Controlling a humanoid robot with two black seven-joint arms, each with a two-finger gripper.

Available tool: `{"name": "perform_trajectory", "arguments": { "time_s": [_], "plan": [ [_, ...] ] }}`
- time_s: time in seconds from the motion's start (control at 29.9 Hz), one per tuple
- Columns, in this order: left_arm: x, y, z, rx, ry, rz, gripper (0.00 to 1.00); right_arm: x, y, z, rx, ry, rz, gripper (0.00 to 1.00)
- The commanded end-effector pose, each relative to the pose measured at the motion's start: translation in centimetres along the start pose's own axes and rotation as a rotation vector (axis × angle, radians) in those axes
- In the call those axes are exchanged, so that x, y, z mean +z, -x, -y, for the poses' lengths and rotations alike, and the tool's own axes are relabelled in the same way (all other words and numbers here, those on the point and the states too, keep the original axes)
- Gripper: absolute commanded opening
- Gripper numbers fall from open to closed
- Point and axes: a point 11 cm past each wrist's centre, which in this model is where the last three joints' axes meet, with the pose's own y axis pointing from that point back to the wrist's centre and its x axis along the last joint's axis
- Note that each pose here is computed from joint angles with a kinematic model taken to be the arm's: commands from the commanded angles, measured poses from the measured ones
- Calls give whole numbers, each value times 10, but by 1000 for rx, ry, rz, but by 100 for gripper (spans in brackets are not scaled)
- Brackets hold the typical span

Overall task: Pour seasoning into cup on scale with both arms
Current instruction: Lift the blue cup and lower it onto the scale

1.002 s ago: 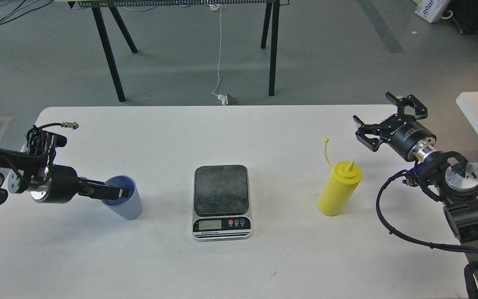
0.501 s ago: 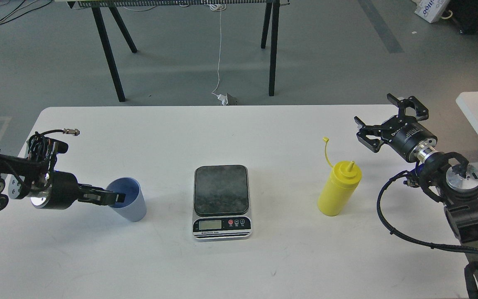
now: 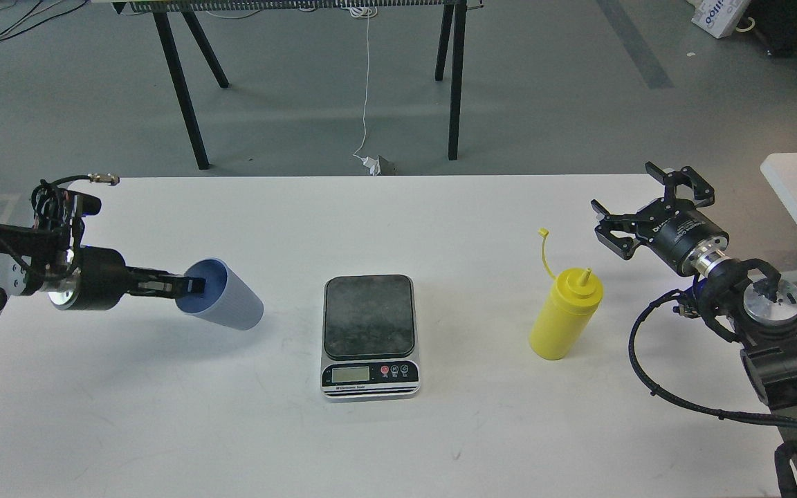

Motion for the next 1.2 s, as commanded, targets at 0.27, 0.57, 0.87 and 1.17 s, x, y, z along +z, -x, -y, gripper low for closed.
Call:
{"name": "perform_trajectory", "arguments": {
  "time_s": [0.27,0.57,0.87,1.17],
  "plan": [
    [97,-87,32,99,194,177,3,-1,1,0,-2,-3,-1,100],
    [131,-57,78,-29,253,263,3,-3,-6,-3,21,-8,2,100],
    [156,-41,111,-90,296,290,4,-5,-6,-3,23,-14,2,100],
    [133,-42,113,-93,230,263,5,-6,-6,-2,22,-15,1,100]
  ]
}}
